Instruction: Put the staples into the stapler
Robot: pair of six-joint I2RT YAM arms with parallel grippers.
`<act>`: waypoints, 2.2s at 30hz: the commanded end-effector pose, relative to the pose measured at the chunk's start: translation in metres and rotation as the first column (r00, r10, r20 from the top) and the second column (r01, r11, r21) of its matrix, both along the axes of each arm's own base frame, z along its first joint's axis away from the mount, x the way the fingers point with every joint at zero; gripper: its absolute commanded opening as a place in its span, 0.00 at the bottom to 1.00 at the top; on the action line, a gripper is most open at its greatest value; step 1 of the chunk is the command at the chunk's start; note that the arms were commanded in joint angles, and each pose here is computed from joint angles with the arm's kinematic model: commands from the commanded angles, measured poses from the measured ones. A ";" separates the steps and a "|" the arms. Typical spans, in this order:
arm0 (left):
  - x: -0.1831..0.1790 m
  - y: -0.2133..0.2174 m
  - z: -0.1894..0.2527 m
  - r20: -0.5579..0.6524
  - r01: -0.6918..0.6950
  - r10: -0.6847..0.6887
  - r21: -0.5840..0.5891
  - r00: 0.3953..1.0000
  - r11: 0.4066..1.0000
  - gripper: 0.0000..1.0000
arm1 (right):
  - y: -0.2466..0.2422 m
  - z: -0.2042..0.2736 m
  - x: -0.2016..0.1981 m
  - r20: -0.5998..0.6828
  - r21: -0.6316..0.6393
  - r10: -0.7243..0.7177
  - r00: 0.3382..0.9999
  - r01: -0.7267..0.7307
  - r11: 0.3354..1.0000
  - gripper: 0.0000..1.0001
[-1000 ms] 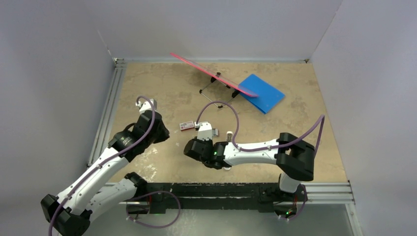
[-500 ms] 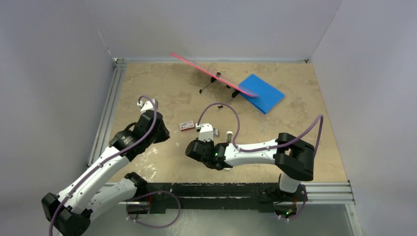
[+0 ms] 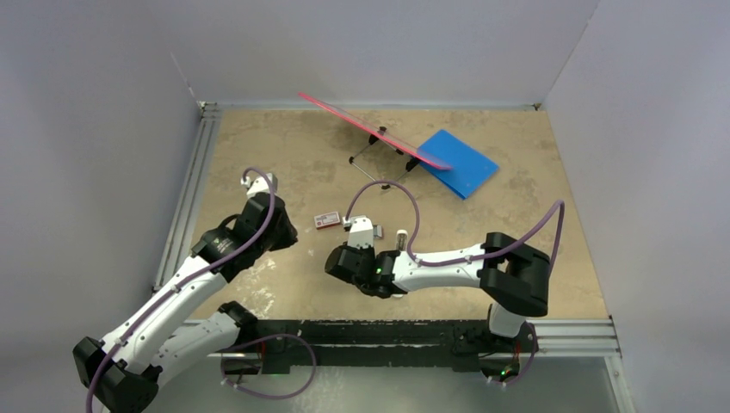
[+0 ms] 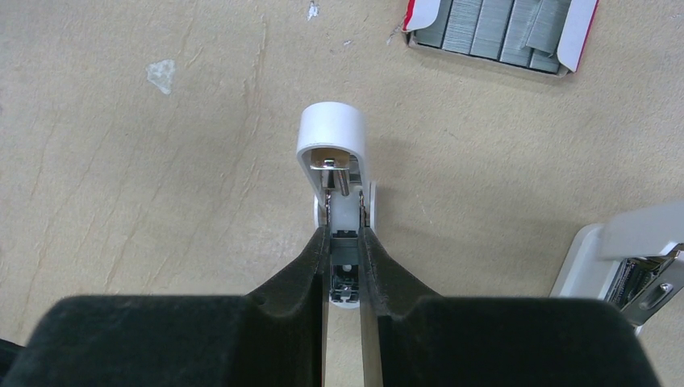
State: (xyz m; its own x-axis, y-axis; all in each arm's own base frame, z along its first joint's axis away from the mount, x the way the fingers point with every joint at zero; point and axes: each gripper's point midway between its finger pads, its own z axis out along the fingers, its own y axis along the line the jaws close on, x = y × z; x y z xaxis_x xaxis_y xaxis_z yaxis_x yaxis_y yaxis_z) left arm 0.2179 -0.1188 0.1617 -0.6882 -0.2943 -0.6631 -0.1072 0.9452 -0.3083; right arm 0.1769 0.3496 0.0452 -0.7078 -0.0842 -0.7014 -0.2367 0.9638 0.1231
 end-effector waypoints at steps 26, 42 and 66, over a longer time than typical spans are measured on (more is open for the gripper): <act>0.005 -0.004 0.006 0.035 0.031 -0.031 -0.002 0.999 1.000 0.16 | 0.007 0.009 0.001 0.020 0.019 0.007 1.000 -0.007 1.000 0.16; 0.005 -0.004 0.005 0.032 0.033 -0.033 0.000 0.999 0.999 0.16 | 0.008 0.010 -0.001 0.026 0.022 0.005 1.000 -0.006 1.000 0.16; 0.004 -0.003 0.005 0.034 0.032 -0.032 0.002 0.999 0.999 0.16 | 0.006 -0.005 -0.005 0.015 -0.029 0.005 1.000 -0.004 1.000 0.19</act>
State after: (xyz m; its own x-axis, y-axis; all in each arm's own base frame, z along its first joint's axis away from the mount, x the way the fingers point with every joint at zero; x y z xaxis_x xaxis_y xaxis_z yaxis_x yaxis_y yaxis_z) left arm 0.2175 -0.1198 0.1601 -0.6947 -0.2716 -0.6661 -0.0855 0.9506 -0.2984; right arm 0.1706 0.3508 0.0369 -0.7097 -0.1109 -0.6958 -0.2499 0.9629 0.1015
